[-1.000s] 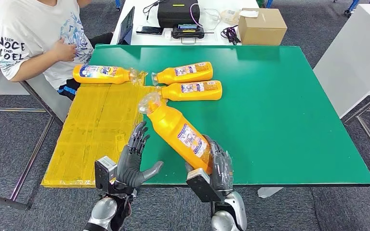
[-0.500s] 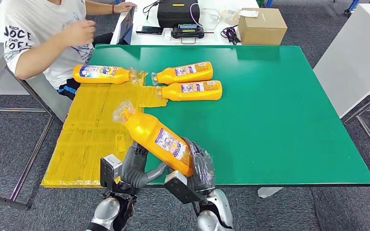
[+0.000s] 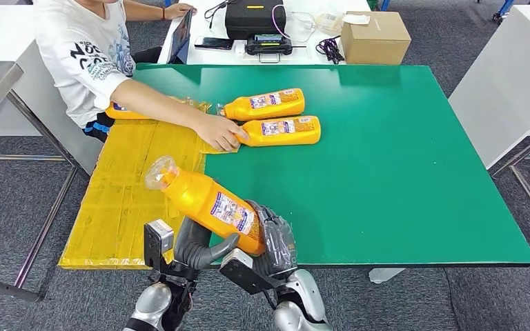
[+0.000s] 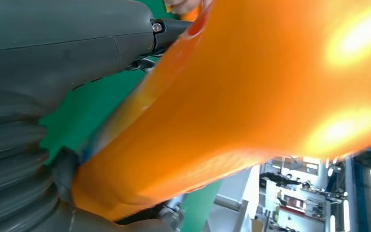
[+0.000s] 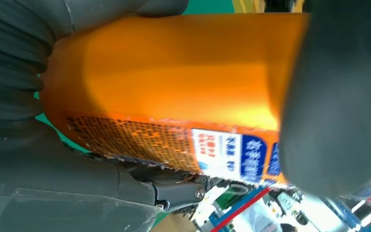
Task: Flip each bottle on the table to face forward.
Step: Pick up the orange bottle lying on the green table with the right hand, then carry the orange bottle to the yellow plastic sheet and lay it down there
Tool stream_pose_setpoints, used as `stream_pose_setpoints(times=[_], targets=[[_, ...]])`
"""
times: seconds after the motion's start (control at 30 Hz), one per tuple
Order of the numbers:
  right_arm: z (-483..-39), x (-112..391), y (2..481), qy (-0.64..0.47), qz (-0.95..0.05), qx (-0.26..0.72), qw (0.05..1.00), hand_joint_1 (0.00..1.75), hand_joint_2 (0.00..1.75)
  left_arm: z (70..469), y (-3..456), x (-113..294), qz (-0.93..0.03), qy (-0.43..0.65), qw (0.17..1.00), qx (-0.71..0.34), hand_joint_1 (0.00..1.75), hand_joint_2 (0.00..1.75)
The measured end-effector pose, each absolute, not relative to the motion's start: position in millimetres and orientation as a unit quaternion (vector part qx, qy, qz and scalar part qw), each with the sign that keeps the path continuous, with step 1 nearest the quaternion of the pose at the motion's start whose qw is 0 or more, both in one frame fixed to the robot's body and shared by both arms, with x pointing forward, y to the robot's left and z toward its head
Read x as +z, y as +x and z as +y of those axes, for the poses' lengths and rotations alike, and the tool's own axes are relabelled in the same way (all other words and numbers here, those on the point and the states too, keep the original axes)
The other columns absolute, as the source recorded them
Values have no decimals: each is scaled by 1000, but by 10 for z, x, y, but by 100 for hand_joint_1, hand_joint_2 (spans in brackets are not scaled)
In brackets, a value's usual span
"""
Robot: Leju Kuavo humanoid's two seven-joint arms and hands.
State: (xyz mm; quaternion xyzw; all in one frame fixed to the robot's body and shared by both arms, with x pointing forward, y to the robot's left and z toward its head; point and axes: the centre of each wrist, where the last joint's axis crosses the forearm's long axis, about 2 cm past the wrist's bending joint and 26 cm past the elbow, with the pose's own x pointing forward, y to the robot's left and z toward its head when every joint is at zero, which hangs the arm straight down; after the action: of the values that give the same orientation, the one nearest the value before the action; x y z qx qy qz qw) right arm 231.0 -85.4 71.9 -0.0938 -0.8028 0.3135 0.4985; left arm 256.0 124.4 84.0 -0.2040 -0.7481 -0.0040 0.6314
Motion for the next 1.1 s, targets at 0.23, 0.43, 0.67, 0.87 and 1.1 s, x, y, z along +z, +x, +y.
stream_pose_setpoints(times=[0.23, 0.43, 0.67, 0.87, 1.1], targets=[[-769, 553, 2305, -63, -781, 358, 508, 175, 175, 1267, 2539, 757, -732, -226, 643, 21, 0, 175], [-759, 423, 2288, -27, -761, 380, 525, 175, 175, 1293, 2530, 702, -728, -229, 645, 41, 0, 175], [-764, 354, 2255, -16, -749, 389, 536, 175, 175, 1320, 2529, 671, -724, -235, 646, 56, 87, 175], [-772, 313, 2239, -10, -747, 381, 545, 175, 175, 1341, 2523, 644, -727, -246, 639, 56, 175, 175], [-778, 325, 2210, -28, -759, 361, 541, 105, 175, 1348, 2536, 668, -734, -253, 629, 40, 175, 175]])
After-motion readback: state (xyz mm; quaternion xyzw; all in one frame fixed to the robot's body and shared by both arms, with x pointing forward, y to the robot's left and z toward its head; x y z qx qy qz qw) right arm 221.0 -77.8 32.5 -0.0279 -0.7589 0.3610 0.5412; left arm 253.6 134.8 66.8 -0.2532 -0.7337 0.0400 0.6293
